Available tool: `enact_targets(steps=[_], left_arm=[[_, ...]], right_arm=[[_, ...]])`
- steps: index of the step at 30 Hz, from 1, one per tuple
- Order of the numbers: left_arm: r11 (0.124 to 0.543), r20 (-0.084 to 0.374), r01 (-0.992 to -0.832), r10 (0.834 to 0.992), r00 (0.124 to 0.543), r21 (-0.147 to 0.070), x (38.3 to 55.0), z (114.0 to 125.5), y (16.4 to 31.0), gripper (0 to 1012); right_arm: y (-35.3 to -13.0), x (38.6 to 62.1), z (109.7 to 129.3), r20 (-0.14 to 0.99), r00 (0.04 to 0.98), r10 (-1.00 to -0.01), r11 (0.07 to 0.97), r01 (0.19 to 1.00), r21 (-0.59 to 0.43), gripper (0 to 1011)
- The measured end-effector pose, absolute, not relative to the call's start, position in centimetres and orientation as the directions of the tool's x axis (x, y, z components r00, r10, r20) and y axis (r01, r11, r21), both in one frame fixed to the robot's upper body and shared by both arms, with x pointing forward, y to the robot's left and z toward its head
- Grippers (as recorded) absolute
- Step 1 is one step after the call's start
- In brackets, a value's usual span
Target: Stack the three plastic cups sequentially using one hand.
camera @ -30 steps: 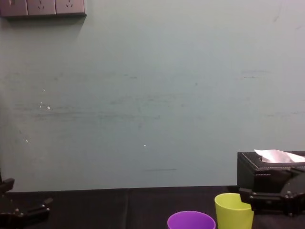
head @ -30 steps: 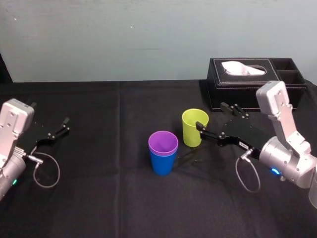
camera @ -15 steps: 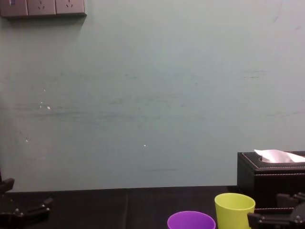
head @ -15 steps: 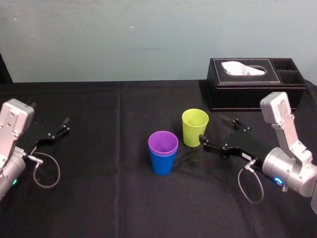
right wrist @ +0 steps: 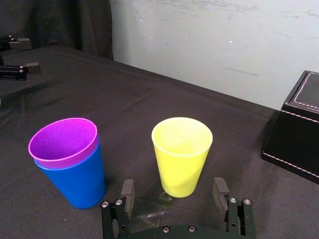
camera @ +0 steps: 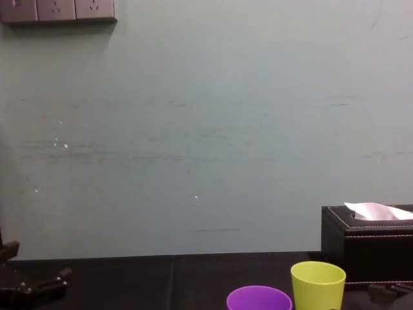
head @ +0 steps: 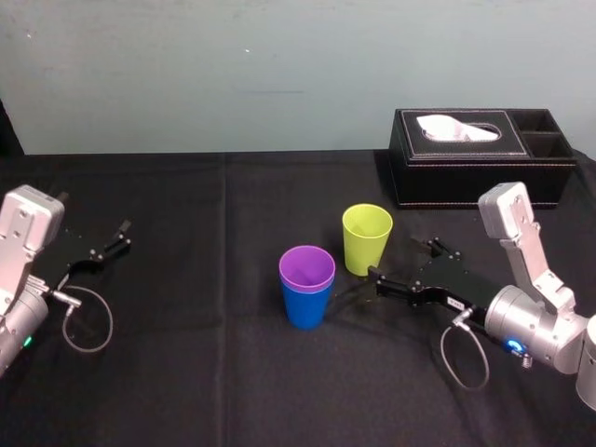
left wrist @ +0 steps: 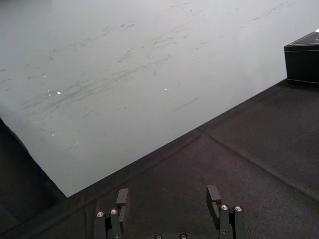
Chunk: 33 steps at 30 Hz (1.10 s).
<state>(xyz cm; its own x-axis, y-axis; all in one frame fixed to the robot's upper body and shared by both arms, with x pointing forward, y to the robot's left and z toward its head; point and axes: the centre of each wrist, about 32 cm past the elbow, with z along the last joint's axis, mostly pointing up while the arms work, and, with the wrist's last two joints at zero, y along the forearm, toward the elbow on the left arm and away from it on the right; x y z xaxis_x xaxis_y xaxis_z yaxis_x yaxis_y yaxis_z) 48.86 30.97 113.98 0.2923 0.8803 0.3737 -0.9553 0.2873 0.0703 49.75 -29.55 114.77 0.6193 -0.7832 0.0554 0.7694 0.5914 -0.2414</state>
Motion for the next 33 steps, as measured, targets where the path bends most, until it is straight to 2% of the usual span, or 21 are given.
enact_targets(steps=[17,33], left_arm=[[0.287,0.374,-0.955,0.880,0.292,0.070,48.9,114.0,31.0,1010],[0.287,0.374,-0.955,0.880,0.292,0.070,48.9,114.0,31.0,1010]], right_arm=[[-29.1,50.2,114.4,0.086,0.608,-0.789,0.575,0.780,-0.246,1003],[-28.2,51.9,114.2,0.108,0.614,-0.782,0.574,0.777,-0.258,1003]])
